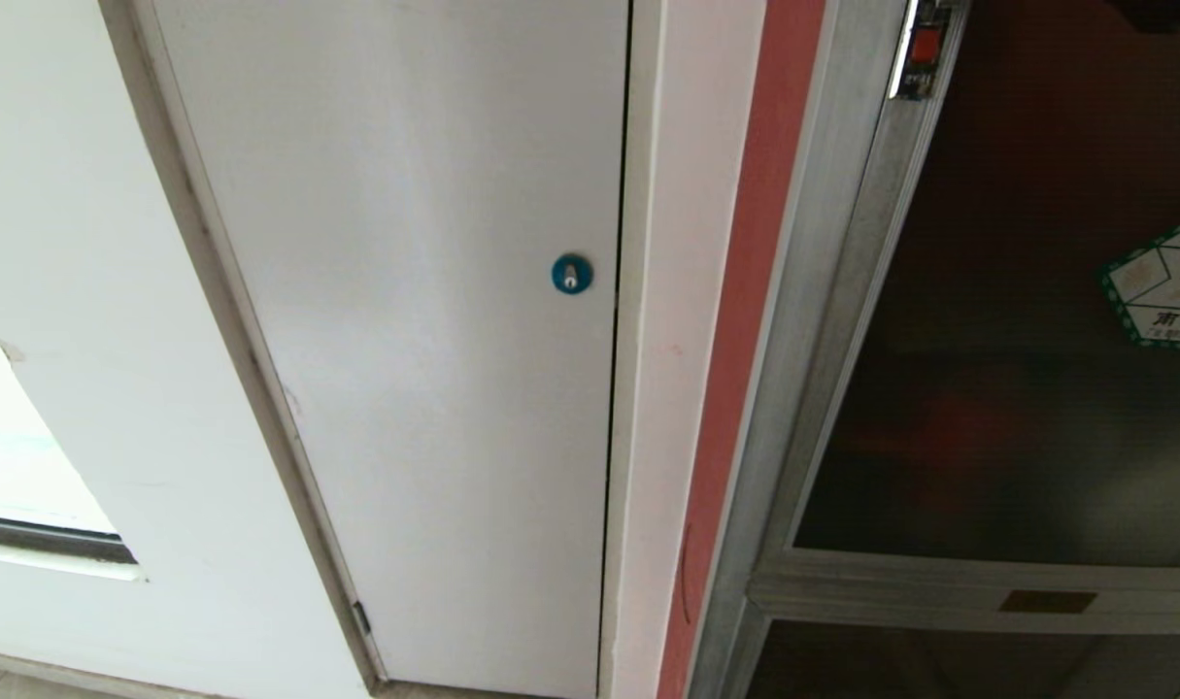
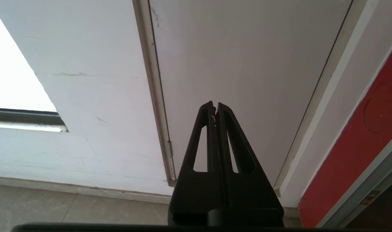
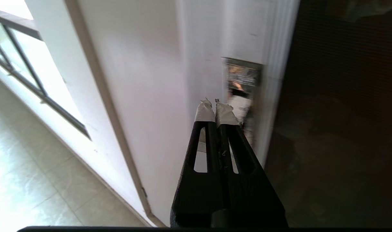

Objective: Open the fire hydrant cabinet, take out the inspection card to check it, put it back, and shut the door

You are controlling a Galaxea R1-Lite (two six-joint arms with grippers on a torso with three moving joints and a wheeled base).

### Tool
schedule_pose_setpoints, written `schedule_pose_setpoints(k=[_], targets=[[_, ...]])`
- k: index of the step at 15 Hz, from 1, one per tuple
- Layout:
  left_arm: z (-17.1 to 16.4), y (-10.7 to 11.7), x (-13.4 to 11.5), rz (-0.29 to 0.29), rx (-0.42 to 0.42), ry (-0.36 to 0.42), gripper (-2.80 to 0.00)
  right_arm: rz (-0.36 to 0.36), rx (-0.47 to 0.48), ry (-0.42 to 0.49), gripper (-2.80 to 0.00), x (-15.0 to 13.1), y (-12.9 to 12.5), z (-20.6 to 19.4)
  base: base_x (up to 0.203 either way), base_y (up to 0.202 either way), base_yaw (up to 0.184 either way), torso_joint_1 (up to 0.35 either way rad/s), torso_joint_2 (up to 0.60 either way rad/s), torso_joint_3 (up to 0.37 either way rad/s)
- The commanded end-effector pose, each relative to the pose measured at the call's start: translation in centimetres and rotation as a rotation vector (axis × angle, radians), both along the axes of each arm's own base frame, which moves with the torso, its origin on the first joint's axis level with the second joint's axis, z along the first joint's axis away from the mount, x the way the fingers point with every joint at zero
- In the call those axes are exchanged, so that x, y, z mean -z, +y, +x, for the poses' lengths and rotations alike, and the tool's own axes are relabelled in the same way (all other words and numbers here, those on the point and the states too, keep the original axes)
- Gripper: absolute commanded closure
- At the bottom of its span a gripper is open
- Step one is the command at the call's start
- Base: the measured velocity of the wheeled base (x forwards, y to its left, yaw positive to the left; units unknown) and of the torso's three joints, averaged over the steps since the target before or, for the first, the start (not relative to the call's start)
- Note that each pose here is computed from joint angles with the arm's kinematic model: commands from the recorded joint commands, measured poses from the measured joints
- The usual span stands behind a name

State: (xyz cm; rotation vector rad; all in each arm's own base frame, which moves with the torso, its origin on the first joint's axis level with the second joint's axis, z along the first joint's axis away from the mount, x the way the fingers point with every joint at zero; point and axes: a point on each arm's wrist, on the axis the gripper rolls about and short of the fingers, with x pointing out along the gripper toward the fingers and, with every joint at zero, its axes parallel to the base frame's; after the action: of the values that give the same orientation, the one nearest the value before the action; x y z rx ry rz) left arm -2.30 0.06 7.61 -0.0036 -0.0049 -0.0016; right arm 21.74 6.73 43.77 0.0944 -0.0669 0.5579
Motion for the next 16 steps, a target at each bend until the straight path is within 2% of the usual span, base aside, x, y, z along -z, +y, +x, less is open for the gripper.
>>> schedule_pose_setpoints(k=[1,5,16], targets=[[0.0,0.0,0.0,0.0,0.0,0.0,0.0,-0.004,0.015,0.017,0.0,0.4,-0.2,0.7,0.0,0.0,0.0,0.0,0.0,0.0],[0.0,0.0,0.0,0.0,0.0,0.002,0.0,-0.011,0.044,0.046,0.0,1.1,-0.6,2.1,0.0,0.0,0.0,0.0,0.0,0.0],[0.0,0.0,0.0,0.0,0.0,0.0,0.0,-0.024,0.042,0.091,0.0,2.4,-0.5,2.9,0.0,0.0,0.0,0.0,0.0,0.0]])
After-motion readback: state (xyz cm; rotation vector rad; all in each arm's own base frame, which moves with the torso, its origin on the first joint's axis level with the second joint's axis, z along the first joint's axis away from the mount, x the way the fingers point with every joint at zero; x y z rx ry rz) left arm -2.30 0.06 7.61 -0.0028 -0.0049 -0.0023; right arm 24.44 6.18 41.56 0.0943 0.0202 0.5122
